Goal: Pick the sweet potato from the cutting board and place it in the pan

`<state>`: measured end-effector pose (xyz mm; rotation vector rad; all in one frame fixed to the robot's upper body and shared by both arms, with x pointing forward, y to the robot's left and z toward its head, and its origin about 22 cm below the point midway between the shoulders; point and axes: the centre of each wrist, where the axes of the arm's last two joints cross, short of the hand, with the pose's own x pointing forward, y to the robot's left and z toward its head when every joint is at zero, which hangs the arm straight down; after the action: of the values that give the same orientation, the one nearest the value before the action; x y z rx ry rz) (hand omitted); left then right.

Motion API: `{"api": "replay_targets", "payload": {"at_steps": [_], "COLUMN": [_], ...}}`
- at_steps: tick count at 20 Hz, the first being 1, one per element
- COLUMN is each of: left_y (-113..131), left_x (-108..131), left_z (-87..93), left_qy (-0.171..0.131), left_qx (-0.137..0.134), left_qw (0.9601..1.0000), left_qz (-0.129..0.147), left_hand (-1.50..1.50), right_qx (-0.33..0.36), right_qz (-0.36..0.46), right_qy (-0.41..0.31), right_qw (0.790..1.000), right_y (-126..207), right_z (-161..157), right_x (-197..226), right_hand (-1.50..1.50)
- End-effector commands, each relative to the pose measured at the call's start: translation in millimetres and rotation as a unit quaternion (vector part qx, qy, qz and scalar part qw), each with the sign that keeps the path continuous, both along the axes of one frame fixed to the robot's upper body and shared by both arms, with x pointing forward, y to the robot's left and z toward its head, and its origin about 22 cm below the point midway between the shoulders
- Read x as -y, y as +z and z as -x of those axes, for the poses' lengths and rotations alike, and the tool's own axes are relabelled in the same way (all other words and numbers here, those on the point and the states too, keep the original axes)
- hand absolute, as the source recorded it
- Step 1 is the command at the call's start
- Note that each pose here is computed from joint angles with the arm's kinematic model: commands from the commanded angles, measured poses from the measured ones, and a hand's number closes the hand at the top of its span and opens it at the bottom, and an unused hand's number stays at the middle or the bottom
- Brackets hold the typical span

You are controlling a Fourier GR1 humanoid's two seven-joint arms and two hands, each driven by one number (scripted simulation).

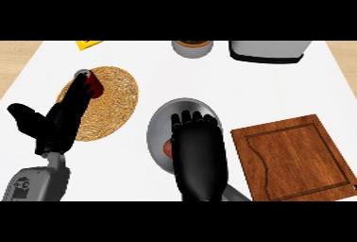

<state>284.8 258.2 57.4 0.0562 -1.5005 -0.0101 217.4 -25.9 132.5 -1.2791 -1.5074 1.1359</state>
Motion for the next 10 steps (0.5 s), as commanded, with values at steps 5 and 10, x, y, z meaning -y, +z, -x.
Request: {"api": "replay_targets", "payload": {"at_steps": [5,10], "left_y": [-8,5], "left_x": [2,1], "left_z": [-0.2,-5.8], "left_qy": [-0.005,-0.005], "left_qx": [0.004,0.006], "left_qw": [1.0,0.9999], "left_qz": [-0.003,0.011], "left_hand": [0.0,0.0], "right_qx": [0.041,0.048], "right_qz": [-0.067,-0.1], "right_qy": [-0.106,-0.13], "right_qw": [0.991,0.985], "right_y": [19,34], "right_z": [16,-6], "right_x": [-33,-42], "right_hand": [1.5,1.5]}}
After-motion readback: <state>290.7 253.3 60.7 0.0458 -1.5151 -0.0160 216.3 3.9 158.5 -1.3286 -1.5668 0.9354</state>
